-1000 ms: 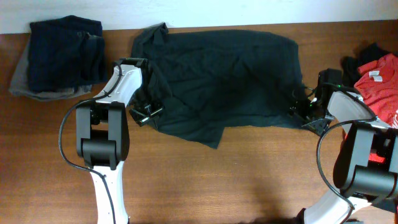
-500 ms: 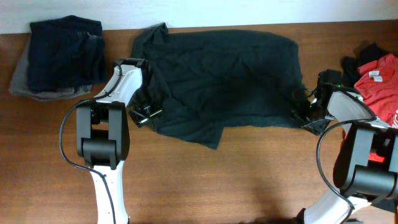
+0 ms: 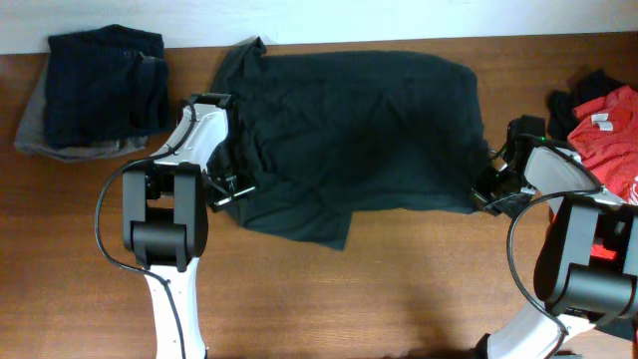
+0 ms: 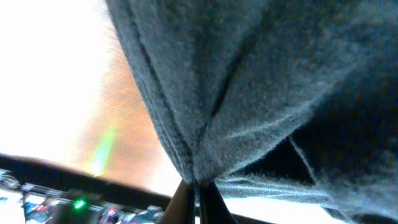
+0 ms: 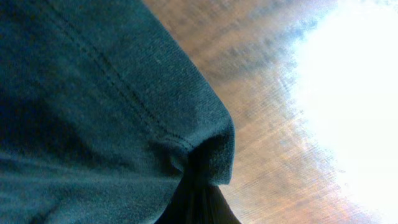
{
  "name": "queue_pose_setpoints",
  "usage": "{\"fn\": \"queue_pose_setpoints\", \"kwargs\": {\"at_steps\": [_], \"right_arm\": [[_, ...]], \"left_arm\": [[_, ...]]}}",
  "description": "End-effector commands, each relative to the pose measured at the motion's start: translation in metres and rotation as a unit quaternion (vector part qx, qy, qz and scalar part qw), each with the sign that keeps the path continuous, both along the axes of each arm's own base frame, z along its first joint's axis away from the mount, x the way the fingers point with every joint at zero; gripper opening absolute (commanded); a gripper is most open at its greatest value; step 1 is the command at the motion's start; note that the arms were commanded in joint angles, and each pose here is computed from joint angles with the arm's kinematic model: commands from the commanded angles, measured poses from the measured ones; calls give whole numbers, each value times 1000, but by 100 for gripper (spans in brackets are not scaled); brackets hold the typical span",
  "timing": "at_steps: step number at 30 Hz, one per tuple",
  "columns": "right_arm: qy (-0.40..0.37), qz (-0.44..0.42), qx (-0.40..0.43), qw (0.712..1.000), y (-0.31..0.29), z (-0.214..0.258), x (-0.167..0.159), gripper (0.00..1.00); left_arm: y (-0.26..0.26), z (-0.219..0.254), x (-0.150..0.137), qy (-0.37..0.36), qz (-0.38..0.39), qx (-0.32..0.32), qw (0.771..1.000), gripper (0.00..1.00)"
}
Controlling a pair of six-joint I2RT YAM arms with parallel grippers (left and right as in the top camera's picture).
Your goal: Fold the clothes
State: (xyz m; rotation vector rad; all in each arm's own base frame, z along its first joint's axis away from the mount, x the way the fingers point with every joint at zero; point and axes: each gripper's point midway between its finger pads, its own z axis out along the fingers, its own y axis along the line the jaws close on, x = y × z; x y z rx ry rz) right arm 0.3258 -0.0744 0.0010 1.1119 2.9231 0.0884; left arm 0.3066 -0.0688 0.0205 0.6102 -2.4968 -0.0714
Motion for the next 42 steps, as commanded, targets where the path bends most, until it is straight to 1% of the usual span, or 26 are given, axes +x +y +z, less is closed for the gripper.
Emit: {"fn": "queue_pose_setpoints", "kwargs": {"at_steps": [1, 3, 8, 11, 15, 18, 25, 32, 35, 37, 42], "right_arm": [[-13, -11, -24, 1000, -8, 23, -4, 4], [-17, -12, -25, 999, -7, 33, -7, 4], [-17, -38, -51, 998, -11, 66, -27, 4], [-23, -47, -55, 997, -11, 79, -33, 4], [-29, -62, -77, 995, -15, 96, -43, 4], [-36, -73, -98, 992, -21, 106, -48, 4], [-48, -73, -93, 992, -19, 112, -47, 4], [-85, -73, -81, 990, -17, 119, -29, 4], [-94, -74, -84, 989, -18, 122, -25, 4], [-97, -75, -87, 989, -19, 123, -23, 4], [-103, -75, -88, 988, -20, 124, -21, 4]], "left_arm": [[16, 13, 1, -8, -29, 32, 999, 1], [18, 22, 3, -22, -31, 37, 999, 1], [39, 59, 8, -79, -42, 96, 991, 1], [45, 72, 8, -96, -46, 108, 988, 1], [49, 84, 4, -104, -50, 118, 986, 1], [53, 90, -1, -97, -55, 125, 986, 1], [48, 90, -1, -97, -66, 106, 987, 1], [46, 100, 23, -149, -65, 101, 981, 1], [53, 111, 37, -179, -73, 123, 973, 1], [58, 115, 41, -189, -77, 137, 969, 1], [57, 115, 47, -201, -75, 136, 967, 1]]}}
